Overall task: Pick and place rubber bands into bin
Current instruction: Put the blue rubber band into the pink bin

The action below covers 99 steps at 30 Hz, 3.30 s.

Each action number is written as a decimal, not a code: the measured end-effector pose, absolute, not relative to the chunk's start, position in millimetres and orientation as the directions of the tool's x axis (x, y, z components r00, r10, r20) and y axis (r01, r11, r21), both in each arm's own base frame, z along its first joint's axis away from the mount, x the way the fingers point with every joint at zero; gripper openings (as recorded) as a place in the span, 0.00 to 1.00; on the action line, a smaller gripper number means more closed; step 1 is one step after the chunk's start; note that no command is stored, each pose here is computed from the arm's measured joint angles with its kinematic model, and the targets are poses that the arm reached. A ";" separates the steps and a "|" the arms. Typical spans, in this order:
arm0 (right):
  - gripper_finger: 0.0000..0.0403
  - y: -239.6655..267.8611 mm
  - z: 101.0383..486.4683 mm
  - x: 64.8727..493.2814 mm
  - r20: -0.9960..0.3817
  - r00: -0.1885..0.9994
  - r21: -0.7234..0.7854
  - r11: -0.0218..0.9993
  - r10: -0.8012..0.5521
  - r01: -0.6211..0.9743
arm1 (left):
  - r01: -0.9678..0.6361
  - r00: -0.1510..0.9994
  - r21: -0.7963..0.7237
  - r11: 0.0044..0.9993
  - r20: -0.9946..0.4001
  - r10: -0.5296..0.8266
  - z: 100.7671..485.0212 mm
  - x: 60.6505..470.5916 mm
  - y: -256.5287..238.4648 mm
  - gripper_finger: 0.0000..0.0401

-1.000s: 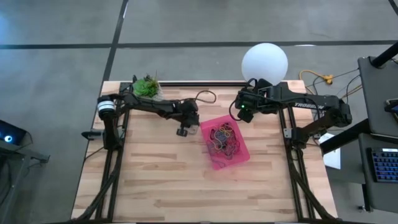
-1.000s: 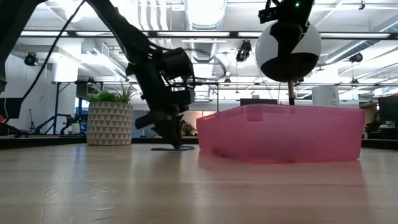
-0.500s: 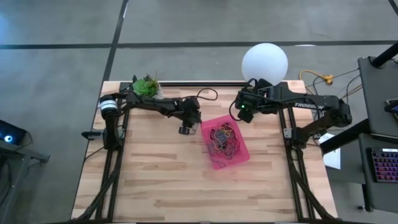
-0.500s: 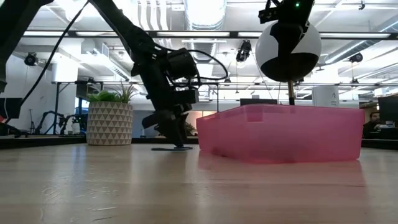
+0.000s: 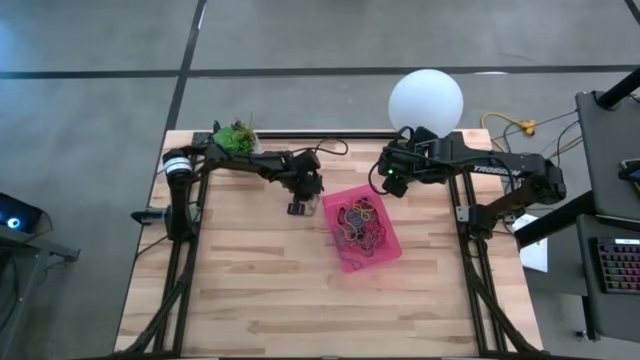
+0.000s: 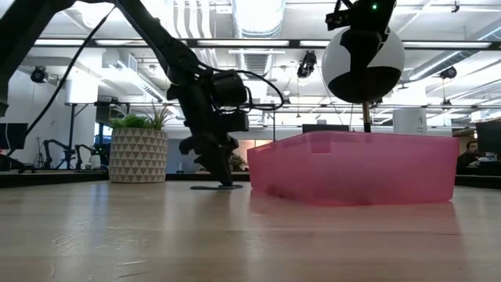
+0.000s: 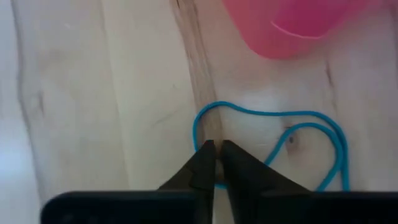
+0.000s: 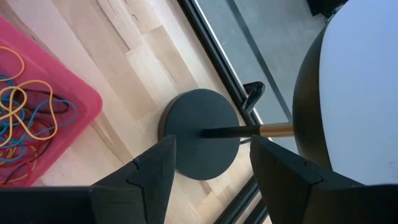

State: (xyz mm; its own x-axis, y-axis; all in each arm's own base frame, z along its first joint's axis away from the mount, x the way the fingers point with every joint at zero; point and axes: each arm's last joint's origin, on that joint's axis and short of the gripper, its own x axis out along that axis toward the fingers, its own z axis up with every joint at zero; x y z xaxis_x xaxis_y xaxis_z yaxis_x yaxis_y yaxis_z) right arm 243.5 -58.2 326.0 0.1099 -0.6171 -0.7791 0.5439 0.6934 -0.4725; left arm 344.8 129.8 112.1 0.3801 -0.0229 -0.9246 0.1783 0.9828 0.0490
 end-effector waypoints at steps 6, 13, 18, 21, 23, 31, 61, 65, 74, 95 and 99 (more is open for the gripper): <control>0.48 -58.4 325.9 243.8 -0.779 0.112 -0.471 0.693 -0.617 0.546 | 0.164 0.391 0.030 0.986 -0.920 -0.037 115.6 344.5 137.4 0.00; 0.48 -58.4 326.0 244.0 -0.778 0.114 -0.470 0.693 -0.618 0.547 | 0.178 0.429 0.015 0.984 -0.901 -0.064 140.2 350.8 138.2 0.00; 0.48 -58.4 326.0 244.1 -0.778 0.115 -0.469 0.693 -0.617 0.548 | 0.142 0.449 0.121 0.982 -0.893 0.045 157.5 355.6 141.4 0.00; 0.48 -58.4 326.0 244.1 -0.778 0.115 -0.470 0.694 -0.617 0.546 | 0.117 0.464 0.182 0.976 -0.879 0.108 167.9 359.6 144.2 0.01; 0.48 -58.4 326.0 244.0 -0.778 0.116 -0.470 0.694 -0.617 0.545 | 0.113 0.468 0.188 0.976 -0.876 0.115 169.3 360.2 145.0 0.04; 0.48 -58.4 325.1 244.0 -0.779 0.114 -0.472 0.696 -0.617 0.541 | 0.131 0.419 0.145 0.981 -0.905 0.077 153.6 357.2 142.3 0.20; 0.48 -59.5 321.4 243.6 -0.780 0.104 -0.481 0.698 -0.617 0.531 | 0.182 0.316 -0.091 0.979 -0.937 -0.146 112.1 355.6 139.1 0.00; 0.48 -59.5 321.4 243.6 -0.780 0.104 -0.484 0.701 -0.617 0.523 | 0.196 0.336 -0.108 0.975 -0.926 -0.171 124.8 356.4 137.1 0.00; 0.48 -59.5 321.3 243.6 -0.782 0.104 -0.489 0.708 -0.615 0.511 | 0.229 0.392 -0.233 0.945 -0.867 -0.309 157.9 349.5 125.0 0.00; 0.48 -59.1 314.3 242.5 -0.783 0.084 -0.509 0.712 -0.616 0.484 | 0.229 0.317 -0.026 0.973 -0.943 -0.100 160.6 354.8 95.6 0.00; 0.48 -59.0 311.2 241.9 -0.786 0.075 -0.512 0.713 -0.614 0.478 | 0.243 0.318 -0.028 0.970 -0.942 -0.107 164.4 355.7 86.9 0.00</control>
State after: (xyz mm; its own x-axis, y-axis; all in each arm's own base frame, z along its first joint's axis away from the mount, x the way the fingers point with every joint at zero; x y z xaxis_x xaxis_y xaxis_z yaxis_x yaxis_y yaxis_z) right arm 241.9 -59.0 311.2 0.0748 -0.6143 -0.7856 0.4785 0.7132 -0.5122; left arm 355.7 86.9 164.4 0.3181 -0.1069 -0.9420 0.2426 0.9697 -0.0282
